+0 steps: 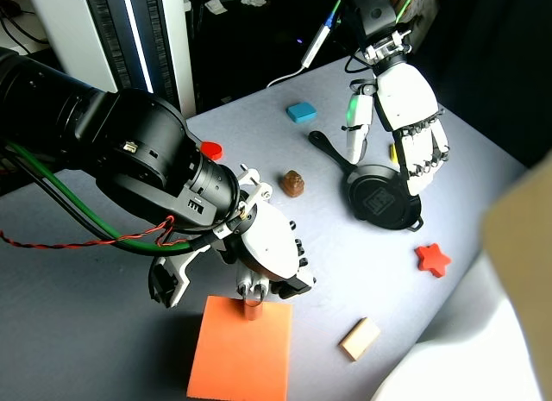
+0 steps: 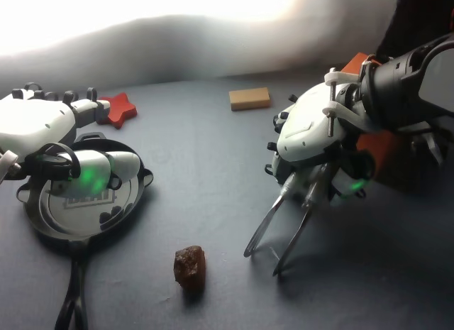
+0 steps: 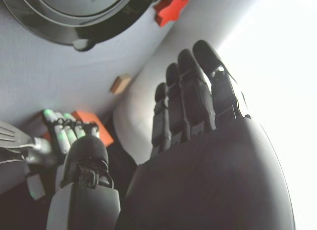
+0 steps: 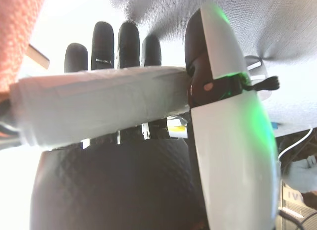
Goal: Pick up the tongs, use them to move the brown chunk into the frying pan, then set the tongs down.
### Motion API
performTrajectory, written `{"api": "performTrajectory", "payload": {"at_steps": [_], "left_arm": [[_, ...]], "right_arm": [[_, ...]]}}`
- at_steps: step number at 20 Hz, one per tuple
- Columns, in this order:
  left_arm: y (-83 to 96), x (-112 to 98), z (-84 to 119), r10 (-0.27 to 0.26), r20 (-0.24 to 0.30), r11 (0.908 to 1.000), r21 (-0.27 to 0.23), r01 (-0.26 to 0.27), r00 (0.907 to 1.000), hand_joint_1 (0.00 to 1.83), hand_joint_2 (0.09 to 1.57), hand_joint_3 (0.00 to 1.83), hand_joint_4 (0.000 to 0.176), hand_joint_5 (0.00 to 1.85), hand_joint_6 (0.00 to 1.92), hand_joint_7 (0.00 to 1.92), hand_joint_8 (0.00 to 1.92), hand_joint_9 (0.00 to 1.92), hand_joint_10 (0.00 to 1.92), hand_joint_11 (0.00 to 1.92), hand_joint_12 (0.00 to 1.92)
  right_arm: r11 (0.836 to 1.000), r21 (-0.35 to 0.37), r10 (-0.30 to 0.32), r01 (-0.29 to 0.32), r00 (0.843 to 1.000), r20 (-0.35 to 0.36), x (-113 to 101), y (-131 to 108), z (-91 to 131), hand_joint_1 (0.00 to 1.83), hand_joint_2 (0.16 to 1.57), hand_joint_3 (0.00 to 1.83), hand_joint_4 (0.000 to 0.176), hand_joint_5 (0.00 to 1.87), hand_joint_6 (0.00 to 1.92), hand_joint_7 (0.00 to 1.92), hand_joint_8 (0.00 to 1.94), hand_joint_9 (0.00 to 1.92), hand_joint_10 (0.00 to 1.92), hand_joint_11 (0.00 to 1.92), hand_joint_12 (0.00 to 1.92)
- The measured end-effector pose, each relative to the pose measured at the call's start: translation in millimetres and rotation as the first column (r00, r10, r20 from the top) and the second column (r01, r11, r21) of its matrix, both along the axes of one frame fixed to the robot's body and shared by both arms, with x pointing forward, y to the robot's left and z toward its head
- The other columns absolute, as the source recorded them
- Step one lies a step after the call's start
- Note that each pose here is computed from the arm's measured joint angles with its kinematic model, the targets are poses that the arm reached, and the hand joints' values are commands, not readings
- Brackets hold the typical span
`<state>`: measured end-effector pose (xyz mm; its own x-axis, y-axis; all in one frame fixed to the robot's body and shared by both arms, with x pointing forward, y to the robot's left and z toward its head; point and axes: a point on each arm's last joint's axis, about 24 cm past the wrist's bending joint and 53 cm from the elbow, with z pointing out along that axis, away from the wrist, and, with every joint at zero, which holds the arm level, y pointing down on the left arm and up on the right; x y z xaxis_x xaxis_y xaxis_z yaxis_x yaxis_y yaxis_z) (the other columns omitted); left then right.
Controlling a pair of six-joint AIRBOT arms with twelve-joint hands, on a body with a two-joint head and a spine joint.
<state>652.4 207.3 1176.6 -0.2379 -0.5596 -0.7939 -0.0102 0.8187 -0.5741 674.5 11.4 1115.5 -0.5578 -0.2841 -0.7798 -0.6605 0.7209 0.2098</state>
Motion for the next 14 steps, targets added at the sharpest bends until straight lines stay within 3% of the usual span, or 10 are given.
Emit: {"api": "performTrajectory", "payload": {"at_steps": [1,2,3,7,14], "left_arm": [[0.0,0.0,0.0,0.0,0.0,1.0,0.0,0.0,1.0,0.05,1.27,0.0,0.045,0.14,0.0,0.27,0.0,0.3,0.0,0.0,0.89],[0.1,0.0,0.0,0.0,0.0,1.0,0.0,0.0,1.0,0.05,1.27,0.0,0.049,0.13,0.0,0.25,0.0,0.3,0.0,0.0,0.88],[0.0,0.0,-0.1,0.0,0.0,1.0,0.0,0.0,1.0,0.07,1.27,0.0,0.05,0.15,0.0,0.27,0.0,0.31,0.0,0.0,0.91],[0.5,0.1,-0.1,0.001,-0.001,1.0,0.0,-0.001,1.0,0.07,1.27,0.0,0.048,0.15,0.0,0.27,0.0,0.3,0.0,0.0,0.91],[0.8,0.1,-0.7,0.006,-0.007,0.9999,-0.01,-0.006,1.0,0.06,1.27,0.0,0.051,0.15,0.0,0.25,0.0,0.29,0.0,0.0,0.89]], "right_arm": [[1.0,0.001,-0.004,0.004,1.0,-0.007,-0.2,-0.8,0.3,1.09,1.17,0.07,0.0,0.68,0.62,0.91,0.16,0.6,0.82,0.19,1.61],[1.0,-0.002,-0.009,0.009,1.0,-0.015,-0.4,-2.9,-0.5,1.08,1.22,0.03,0.0,0.72,1.2,0.94,0.18,0.63,0.84,0.23,1.63],[1.0,-0.002,-0.016,0.016,1.0,-0.02,0.1,-5.3,-0.3,1.09,1.24,0.01,0.0,0.73,1.31,0.96,0.19,0.65,0.84,0.26,1.62],[0.999,0.006,-0.043,0.043,0.998,-0.037,3.0,-13.8,6.4,1.08,1.25,0.0,0.0,0.72,1.36,0.96,0.19,0.66,0.83,0.27,1.63],[0.997,0.052,-0.051,0.053,0.998,-0.034,2.5,-8.3,29.4,1.07,1.27,0.0,0.0,0.69,1.41,0.9,0.25,0.6,0.87,0.23,1.65]]}}
